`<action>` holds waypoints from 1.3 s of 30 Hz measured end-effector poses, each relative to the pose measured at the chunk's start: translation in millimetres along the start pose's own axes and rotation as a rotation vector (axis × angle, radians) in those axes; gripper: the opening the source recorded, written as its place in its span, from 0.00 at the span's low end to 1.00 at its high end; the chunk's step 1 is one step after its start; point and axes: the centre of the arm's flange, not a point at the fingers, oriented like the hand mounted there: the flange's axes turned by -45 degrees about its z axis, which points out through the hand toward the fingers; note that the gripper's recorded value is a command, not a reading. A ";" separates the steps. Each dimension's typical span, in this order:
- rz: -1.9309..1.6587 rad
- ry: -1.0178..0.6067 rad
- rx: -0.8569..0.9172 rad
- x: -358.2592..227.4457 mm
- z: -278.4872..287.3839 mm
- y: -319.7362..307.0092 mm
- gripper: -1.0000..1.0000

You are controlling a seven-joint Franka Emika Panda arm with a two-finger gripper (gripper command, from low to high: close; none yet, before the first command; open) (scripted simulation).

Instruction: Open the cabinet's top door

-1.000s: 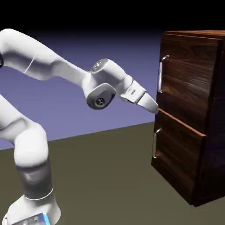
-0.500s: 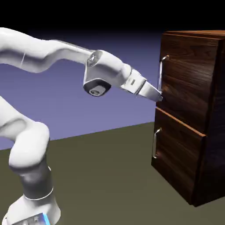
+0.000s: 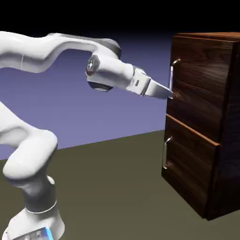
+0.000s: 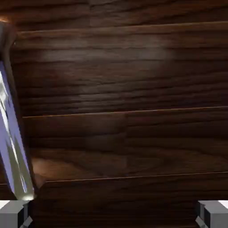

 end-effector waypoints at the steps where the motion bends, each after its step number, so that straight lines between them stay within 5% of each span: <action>1: -0.001 0.013 0.000 0.1 0.1 -2.2 0.50; 29: -0.040 0.343 -0.050 -22.1 46.9 -86.8 0.50; 34: -0.040 0.343 -0.050 -5.3 93.7 -84.7 0.50; 35: -0.040 0.343 -0.050 -5.3 93.9 -84.6 0.00; 39: -0.046 0.343 -0.021 -7.4 86.6 -80.6 0.00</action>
